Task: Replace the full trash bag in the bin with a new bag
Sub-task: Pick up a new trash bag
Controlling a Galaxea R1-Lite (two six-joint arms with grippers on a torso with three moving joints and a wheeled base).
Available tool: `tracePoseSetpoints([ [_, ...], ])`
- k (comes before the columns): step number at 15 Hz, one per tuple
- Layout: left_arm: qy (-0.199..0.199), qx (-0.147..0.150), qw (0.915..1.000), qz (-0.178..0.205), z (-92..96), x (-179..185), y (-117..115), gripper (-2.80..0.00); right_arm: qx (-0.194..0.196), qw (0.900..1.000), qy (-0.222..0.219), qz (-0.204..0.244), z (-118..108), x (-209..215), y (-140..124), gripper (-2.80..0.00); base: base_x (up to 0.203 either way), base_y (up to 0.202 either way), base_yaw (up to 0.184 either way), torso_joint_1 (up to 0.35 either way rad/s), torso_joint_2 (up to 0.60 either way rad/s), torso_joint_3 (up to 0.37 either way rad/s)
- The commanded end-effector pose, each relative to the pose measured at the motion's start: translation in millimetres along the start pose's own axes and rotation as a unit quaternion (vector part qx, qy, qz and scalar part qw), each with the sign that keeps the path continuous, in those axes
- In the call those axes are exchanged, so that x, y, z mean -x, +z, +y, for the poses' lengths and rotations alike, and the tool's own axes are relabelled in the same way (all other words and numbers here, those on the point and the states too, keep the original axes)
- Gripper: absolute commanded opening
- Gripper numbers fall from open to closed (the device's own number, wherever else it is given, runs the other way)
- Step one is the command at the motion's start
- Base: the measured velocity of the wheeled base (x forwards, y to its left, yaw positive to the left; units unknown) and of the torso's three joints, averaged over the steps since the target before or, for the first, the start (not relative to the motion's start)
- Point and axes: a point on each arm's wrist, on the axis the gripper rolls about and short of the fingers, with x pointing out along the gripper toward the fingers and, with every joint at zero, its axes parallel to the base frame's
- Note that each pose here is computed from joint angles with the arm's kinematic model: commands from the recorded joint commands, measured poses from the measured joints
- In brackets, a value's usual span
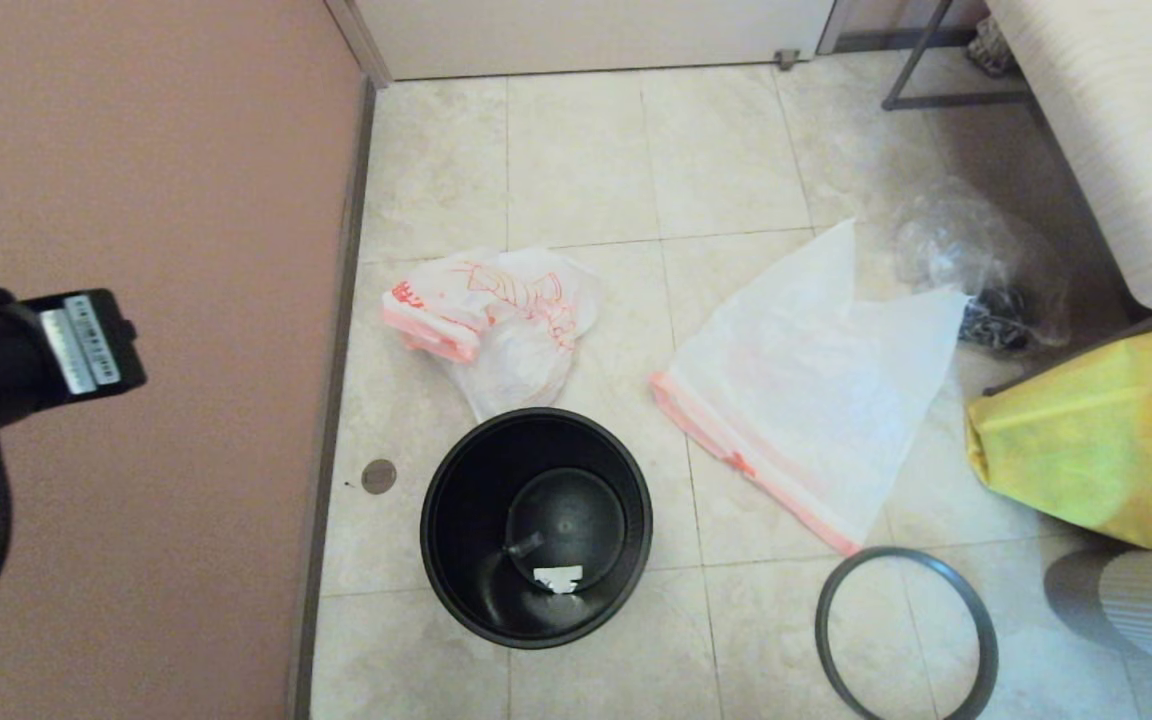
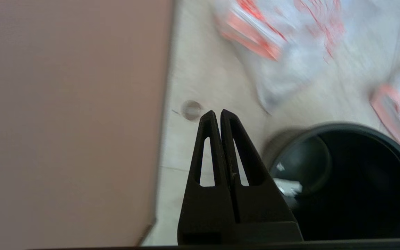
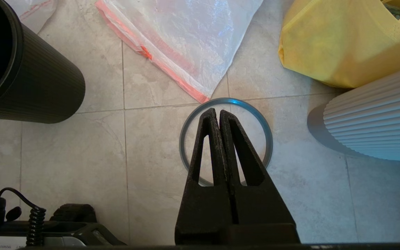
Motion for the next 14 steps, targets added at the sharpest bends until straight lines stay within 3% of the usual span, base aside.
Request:
tracePoseSetpoints([
  [1,0.017,0.028,0.9979,-0.056,29.1,48.2,-7.5,-2.80,0.000,1.000,0.000,0.001,0.0,-0.1,0.0,-2.80,0.000,0.000,0.000,0.000,0.00,0.000],
  [6,0.027,0.046,0.9939,-0.097,61.1,93.3,-48.8,-2.80,0.000,1.000,0.000,0.001,0.0,-0.1,0.0,-2.80,0.000,0.000,0.000,0.000,0.00,0.000],
  [11,0.096,0.092,0.9759,-0.173,88.5,146.8,-81.1,-2.80,0.000,1.000,0.000,0.001,0.0,-0.1,0.0,-2.80,0.000,0.000,0.000,0.000,0.00,0.000],
  [13,0.093,0.090,0.9756,-0.177,91.1,158.1,-103.2,-2.80,0.000,1.000,0.000,0.001,0.0,-0.1,0.0,-2.80,0.000,0.000,0.000,0.000,0.00,0.000],
  [14,0.071,0.085,0.9780,-0.177,91.6,160.7,-116.6,-2.80,0.000,1.000,0.000,0.001,0.0,-0.1,0.0,-2.80,0.000,0.000,0.000,0.000,0.00,0.000],
])
